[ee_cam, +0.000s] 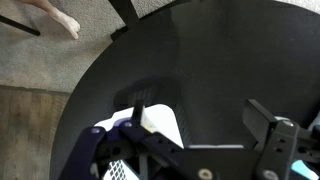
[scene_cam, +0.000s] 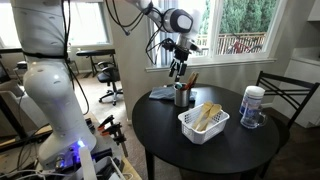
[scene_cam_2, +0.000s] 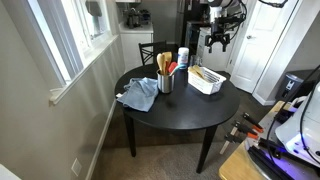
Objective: Put the red spatula in the white basket.
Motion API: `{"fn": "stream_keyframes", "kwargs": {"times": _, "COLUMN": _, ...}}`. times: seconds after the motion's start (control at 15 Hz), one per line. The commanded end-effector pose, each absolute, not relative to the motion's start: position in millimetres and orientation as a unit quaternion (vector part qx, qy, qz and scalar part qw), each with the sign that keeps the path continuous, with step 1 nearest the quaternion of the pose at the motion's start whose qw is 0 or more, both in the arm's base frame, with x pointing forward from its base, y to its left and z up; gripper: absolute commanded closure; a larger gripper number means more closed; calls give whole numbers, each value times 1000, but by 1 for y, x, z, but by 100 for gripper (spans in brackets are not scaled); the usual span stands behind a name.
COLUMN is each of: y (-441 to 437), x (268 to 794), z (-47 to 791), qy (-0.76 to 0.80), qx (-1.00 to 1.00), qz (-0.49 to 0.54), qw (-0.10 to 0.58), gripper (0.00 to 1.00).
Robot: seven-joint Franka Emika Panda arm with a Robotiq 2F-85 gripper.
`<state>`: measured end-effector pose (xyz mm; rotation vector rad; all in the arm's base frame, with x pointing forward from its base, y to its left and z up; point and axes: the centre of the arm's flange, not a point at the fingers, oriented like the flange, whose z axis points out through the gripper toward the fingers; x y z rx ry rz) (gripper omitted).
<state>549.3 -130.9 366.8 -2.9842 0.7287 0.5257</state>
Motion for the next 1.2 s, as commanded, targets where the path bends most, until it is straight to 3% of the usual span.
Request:
{"fn": "stream_keyframes", "kwargs": {"times": 0.0, "y": -130, "x": 552, "z": 367, "qy": 228, "qx": -958, "qz": 174, "qw": 13, "gripper": 0}}
{"fn": "stream_keyframes", "kwargs": {"times": 0.47, "y": -129, "x": 555, "z": 370, "qy": 224, "qx": -958, "qz": 176, "qw": 13, "gripper": 0}}
{"fn": "stream_keyframes", "kwargs": {"times": 1.13, "y": -145, "x": 627, "z": 243, "qy": 369, "qx": -913, "qz": 165, "qw": -52, "gripper": 0}}
